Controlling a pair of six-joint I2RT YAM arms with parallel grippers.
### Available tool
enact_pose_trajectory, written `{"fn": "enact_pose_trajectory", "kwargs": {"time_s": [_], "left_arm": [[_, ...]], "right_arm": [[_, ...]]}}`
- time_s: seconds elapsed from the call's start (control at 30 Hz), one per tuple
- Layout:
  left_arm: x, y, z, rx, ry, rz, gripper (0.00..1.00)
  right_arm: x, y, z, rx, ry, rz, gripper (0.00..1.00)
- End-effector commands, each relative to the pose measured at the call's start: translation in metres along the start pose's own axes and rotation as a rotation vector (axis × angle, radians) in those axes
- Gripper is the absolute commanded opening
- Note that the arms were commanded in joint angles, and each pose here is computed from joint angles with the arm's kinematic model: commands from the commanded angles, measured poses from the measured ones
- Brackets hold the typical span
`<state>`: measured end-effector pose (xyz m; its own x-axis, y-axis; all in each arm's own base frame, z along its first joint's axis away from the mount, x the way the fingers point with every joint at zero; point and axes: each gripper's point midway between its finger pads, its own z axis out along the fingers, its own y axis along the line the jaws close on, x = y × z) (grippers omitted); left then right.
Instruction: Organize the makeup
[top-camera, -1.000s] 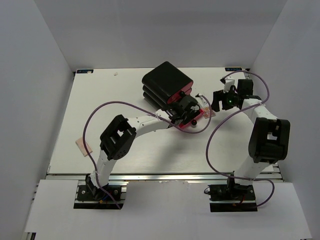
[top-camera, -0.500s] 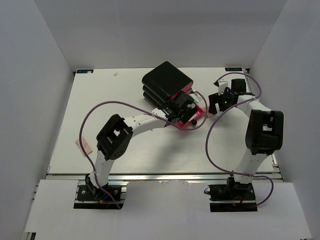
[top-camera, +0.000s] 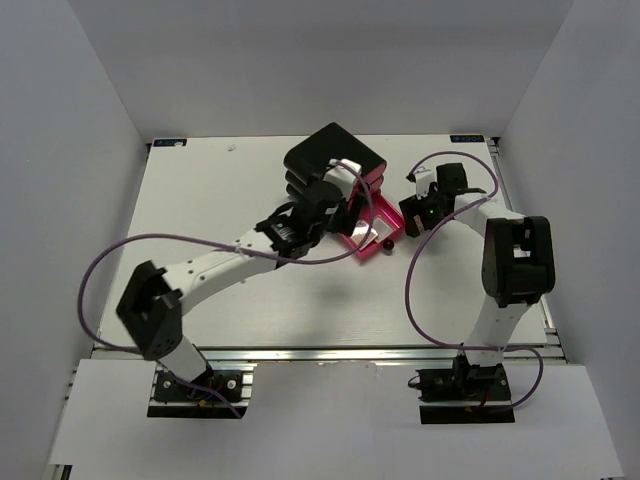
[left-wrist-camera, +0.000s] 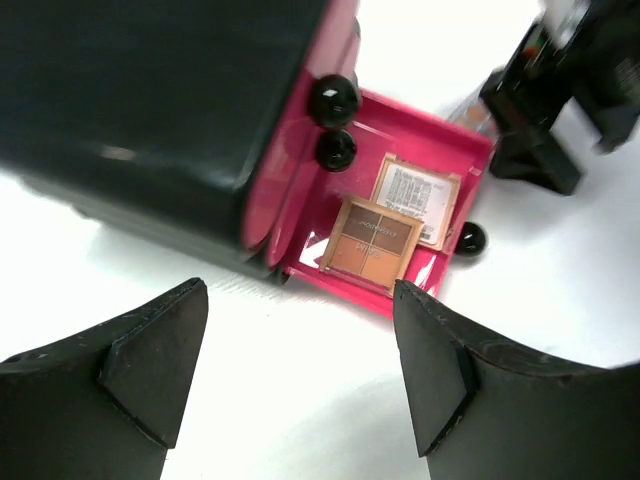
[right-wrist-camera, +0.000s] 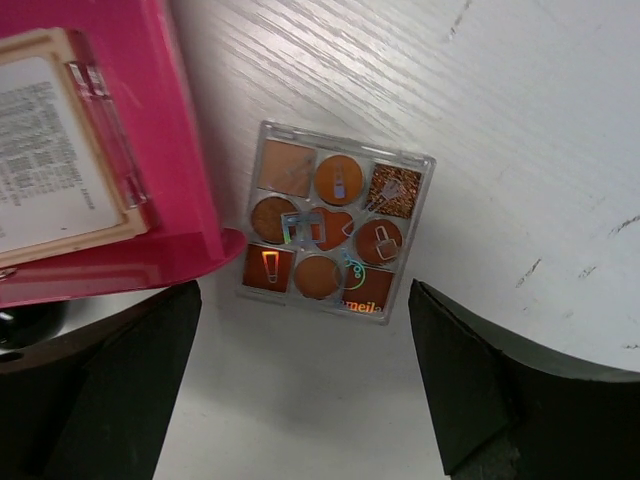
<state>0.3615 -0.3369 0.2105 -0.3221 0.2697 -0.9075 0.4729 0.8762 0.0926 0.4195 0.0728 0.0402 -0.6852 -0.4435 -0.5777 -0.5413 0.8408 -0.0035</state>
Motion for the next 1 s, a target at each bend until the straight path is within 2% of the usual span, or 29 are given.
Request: {"fn": "enact_pose_trajectory", "kwargs": {"time_s": [0.0,0.23,0.4,0.5,0.67,0.7,0.8,0.83,0.87,0.9,0.93,0.97], "left_arm": [[-0.005,0.021,-0.025,-0.052,-0.05,-0.13,0.84],[0.022,0.04,-0.052,-0.1,-0.039,-0.237,0.84],[0.024,0.047,-0.061,-0.119,-0.052,-0.28,0.84],[0.021,0.053,-0.07,-0.137,-0.064,-0.31,0.84],[0.029,0.071,-0.093,-0.187,-0.079,-0.399,0.85],[0.031,0.079,-0.102,-0.2,-0.097,-0.457,0.87],[0.052,0.101,-0.116,-0.272,-0.092,-0.566,0.89],[0.053,0.113,-0.13,-0.306,-0.113,-0.608,0.91],[0.058,0.12,-0.136,-0.332,-0.117,-0.646,0.95],[0.075,0.13,-0.141,-0.381,-0.093,-0.699,0.96],[0.074,0.139,-0.153,-0.404,-0.126,-0.741,0.97],[0.08,0.145,-0.159,-0.427,-0.128,-0.771,0.98]], "right_arm": [[0.007,-0.012,0.008,0.064,0.022,0.046,0.89],[0.006,-0.01,0.021,0.056,0.036,0.096,0.89],[-0.004,-0.014,0.028,0.08,0.034,0.079,0.89],[-0.003,-0.02,0.032,0.111,0.047,0.076,0.84],[0.01,-0.029,0.031,0.139,0.076,0.081,0.68],[0.016,-0.032,0.029,0.143,0.083,0.091,0.65],[0.021,-0.04,0.021,0.144,0.082,0.112,0.5],[0.022,-0.041,0.017,0.138,0.076,0.11,0.4],[0.021,-0.042,0.014,0.135,0.067,0.106,0.35],[0.02,-0.045,0.01,0.134,0.053,0.108,0.3],[0.01,-0.042,0.003,0.107,0.007,0.096,0.21],[0.004,-0.042,-0.002,0.093,-0.02,0.066,0.15]]}}
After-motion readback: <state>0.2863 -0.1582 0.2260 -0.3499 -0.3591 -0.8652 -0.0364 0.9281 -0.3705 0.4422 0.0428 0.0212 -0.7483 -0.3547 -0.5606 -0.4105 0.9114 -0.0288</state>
